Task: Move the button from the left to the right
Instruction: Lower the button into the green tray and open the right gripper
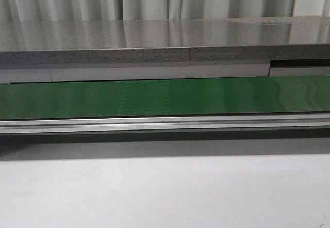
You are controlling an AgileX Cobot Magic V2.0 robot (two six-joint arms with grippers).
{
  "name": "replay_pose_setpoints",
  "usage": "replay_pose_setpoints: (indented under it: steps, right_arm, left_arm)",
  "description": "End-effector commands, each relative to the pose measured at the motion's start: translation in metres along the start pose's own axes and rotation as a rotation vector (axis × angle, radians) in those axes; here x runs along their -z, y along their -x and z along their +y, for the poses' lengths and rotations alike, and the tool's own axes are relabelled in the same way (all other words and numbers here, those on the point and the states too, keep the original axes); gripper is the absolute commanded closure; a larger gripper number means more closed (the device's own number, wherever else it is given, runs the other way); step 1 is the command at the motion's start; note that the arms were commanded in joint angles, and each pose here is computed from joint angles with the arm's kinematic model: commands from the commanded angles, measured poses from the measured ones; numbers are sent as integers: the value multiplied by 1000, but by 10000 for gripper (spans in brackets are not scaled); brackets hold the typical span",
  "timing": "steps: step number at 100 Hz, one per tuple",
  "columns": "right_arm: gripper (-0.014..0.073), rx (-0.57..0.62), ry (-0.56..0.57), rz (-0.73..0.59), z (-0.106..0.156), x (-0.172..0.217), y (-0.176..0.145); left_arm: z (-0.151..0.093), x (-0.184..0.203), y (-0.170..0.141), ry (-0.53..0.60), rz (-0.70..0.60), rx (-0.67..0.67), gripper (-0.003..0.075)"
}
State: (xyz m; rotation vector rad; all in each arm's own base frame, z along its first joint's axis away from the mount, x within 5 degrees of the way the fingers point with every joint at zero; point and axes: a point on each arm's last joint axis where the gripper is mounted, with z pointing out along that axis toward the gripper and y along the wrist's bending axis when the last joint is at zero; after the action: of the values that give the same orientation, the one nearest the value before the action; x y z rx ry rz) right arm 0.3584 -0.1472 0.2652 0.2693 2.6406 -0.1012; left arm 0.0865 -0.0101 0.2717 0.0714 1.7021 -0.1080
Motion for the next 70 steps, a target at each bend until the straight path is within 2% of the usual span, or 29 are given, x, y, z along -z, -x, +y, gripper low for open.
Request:
replay_pose_setpoints:
  steps: [1, 33, 50, 60, 70]
  right_arm:
    - [463, 0, -43, -113, -11, 18, 13]
    - [463, 1, -42, 8, -19, -30, 4]
    - [456, -2, -30, 58, -19, -43, -1]
    - [377, -2, -30, 59, -19, -44, -1]
    - [220, -3, -30, 58, -19, -44, -1]
  left_arm:
    - [1, 2, 16, 11, -102, 11, 741]
    - [1, 2, 16, 11, -102, 11, 741]
    - [1, 2, 16, 11, -102, 11, 741]
    - [1, 2, 16, 11, -102, 11, 741]
    - [1, 2, 16, 11, -102, 11, 741]
